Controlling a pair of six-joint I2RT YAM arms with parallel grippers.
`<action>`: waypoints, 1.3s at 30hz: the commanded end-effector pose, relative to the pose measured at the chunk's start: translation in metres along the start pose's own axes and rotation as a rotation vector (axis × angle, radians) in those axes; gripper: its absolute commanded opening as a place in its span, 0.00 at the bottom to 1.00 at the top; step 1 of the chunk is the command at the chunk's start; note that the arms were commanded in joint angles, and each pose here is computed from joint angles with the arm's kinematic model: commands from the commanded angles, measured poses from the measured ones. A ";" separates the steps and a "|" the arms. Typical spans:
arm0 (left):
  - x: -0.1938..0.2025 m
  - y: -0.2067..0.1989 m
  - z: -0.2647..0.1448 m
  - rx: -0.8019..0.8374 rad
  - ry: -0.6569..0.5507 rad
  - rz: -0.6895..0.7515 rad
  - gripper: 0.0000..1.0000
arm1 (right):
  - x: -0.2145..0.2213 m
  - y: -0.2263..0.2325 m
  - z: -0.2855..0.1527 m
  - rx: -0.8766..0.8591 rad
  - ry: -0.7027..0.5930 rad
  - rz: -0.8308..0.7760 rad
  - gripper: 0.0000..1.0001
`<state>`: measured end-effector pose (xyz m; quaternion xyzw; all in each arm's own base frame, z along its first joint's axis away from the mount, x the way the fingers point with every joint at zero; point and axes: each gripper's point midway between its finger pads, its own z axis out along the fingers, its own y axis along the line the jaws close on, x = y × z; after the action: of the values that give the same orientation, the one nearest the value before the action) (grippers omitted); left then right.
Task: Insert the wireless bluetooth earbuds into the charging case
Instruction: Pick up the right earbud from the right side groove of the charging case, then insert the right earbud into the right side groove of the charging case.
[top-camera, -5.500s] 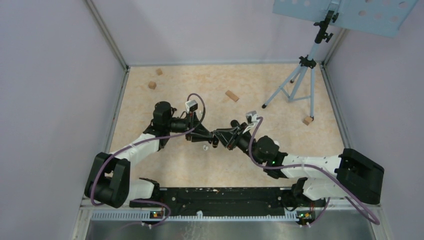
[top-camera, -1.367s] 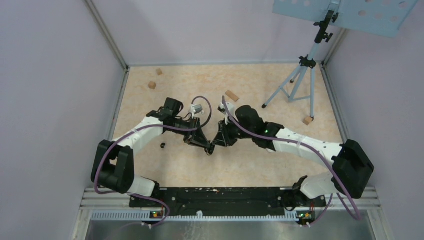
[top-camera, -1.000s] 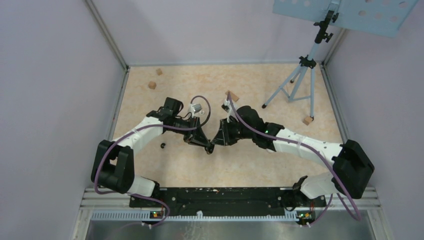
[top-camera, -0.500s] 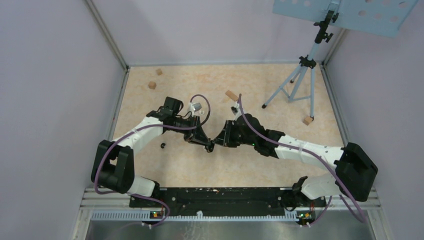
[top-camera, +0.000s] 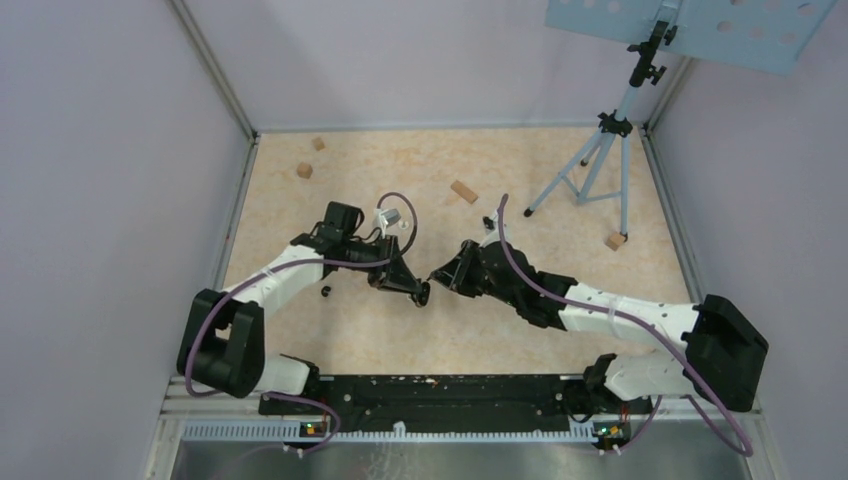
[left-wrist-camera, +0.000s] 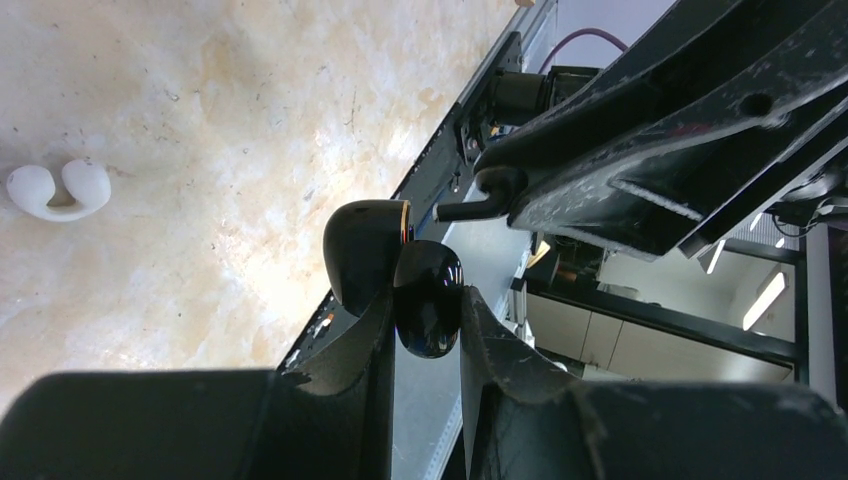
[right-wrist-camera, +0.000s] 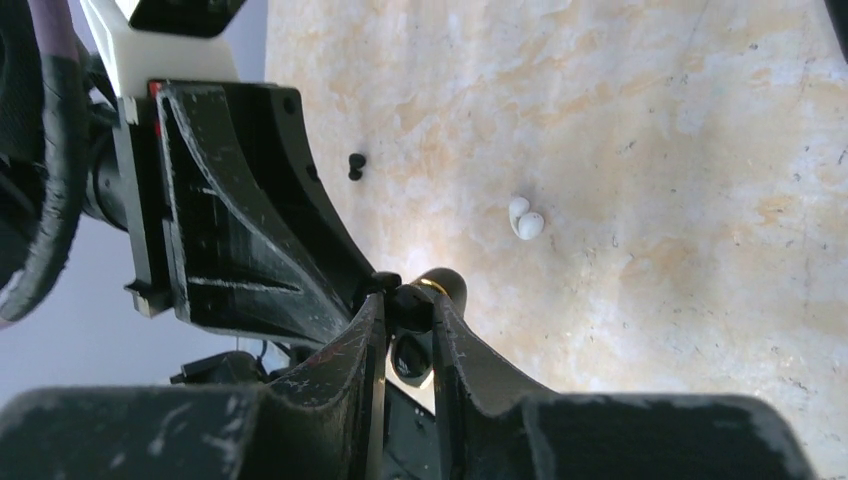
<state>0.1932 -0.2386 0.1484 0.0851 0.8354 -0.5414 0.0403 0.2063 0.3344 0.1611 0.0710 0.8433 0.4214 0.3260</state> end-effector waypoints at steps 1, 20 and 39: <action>-0.009 -0.011 -0.001 0.048 -0.073 0.056 0.00 | -0.017 0.018 0.004 -0.039 -0.090 0.036 0.06; -0.020 -0.022 -0.004 0.104 -0.240 0.043 0.00 | -0.010 0.014 0.009 -0.010 -0.101 0.016 0.05; -0.024 -0.019 -0.004 0.090 -0.261 0.036 0.00 | 0.001 0.014 0.012 0.033 -0.088 0.013 0.24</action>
<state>0.2071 -0.2434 0.1587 0.0095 0.8100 -0.5735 0.1219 0.2150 0.3415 0.1564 0.1050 0.8337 0.4026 0.3631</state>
